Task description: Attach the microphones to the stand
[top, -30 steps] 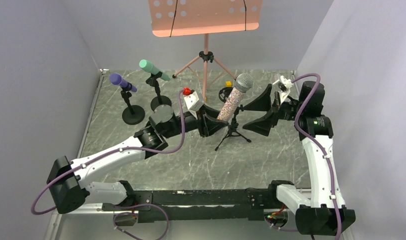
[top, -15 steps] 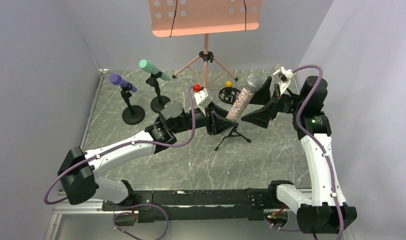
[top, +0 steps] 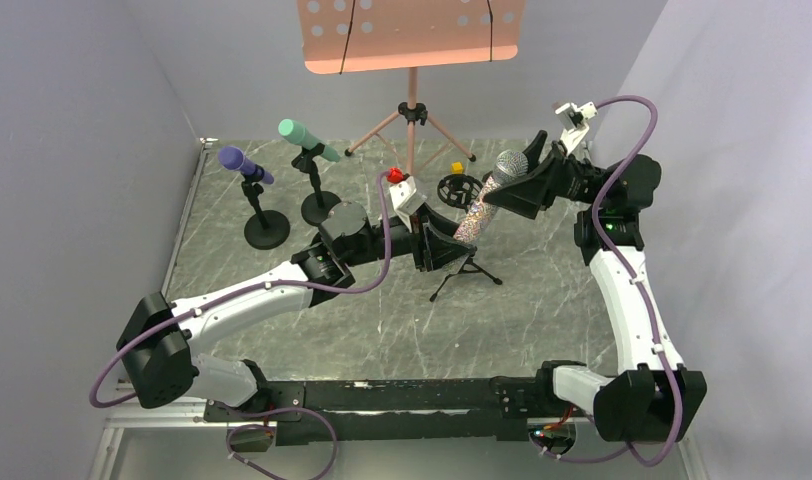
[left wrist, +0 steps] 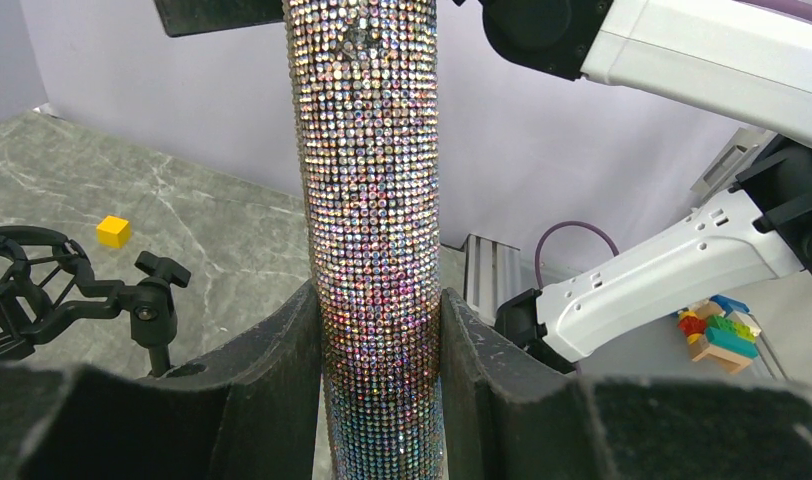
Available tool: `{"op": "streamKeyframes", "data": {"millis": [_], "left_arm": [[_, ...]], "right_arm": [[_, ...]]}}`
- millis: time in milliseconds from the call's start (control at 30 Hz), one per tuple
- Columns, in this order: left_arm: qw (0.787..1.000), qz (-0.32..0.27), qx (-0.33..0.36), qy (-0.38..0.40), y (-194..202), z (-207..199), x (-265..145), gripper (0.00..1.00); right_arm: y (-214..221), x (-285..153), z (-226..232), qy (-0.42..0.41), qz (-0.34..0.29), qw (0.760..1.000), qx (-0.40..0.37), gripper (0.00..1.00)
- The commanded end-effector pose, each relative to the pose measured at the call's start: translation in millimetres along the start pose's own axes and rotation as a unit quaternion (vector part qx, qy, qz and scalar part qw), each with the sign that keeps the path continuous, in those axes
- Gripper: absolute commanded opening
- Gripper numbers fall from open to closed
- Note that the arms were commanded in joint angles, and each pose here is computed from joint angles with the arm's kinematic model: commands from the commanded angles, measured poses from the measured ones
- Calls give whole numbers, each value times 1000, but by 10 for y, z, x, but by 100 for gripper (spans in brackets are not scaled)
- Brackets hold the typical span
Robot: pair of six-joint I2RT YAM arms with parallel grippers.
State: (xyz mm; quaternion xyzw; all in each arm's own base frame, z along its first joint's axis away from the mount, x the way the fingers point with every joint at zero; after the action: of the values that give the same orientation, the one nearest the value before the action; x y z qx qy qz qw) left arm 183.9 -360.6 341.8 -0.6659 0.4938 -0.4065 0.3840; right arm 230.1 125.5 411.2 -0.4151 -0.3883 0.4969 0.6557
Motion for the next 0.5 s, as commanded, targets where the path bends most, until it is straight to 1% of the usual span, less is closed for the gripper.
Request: {"op": "streamKeyframes", "data": {"millis": [0,67,100,133,167,200,233,267,300,367,433,467], "left_arm": [[999,-38,17,35,-234,-149,50,0],[999,-38,15,33,-228,-138,64,0],[999,-38,13,33,-229,-139,72,0],[999,-35,10,31,-214,-130,75,0],[999,-32,8,27,-209,-116,78,0],[999,-30,6,23,-209,-105,79,3],[999,-27,4,17,-204,-90,71,12],[1000,-26,1,8,-196,-73,57,27],[1000,-25,-1,-1,-188,-55,26,40],[1000,-25,-1,-11,-174,-25,-74,61],[999,-24,1,-22,-169,35,-244,74],[999,-22,2,-31,-162,77,-354,78]], "right_arm": [[-176,32,107,-3,-18,1000,-9,74],[-165,43,93,-5,-16,1000,-5,62],[-156,46,91,-7,-14,1000,-4,51],[-153,49,91,-9,-13,1000,-3,45],[-151,50,88,-10,-12,1000,-4,34],[-153,51,81,-11,-11,1000,-5,27],[-159,51,85,-13,-9,1000,-10,23],[-174,52,84,-15,-7,1000,-17,19],[-194,56,82,-17,-4,999,-27,16],[-285,68,54,-16,4,998,-57,14],[-388,84,-27,0,8,996,-89,12],[-434,92,-82,13,8,994,-105,12]]}}
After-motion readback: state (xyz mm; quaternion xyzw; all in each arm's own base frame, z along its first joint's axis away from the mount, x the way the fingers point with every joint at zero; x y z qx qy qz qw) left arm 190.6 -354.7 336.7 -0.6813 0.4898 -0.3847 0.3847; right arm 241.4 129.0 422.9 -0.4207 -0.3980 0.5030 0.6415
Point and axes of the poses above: each gripper's point midway between its finger pads, its own x axis out along the fingers, its own z axis along the line the jaws close on, y = z × x, the point moved 5 cm from there along -x, back along the fingers, and after that the axes turned 6 degrees about -x, right-handed, at the moved point
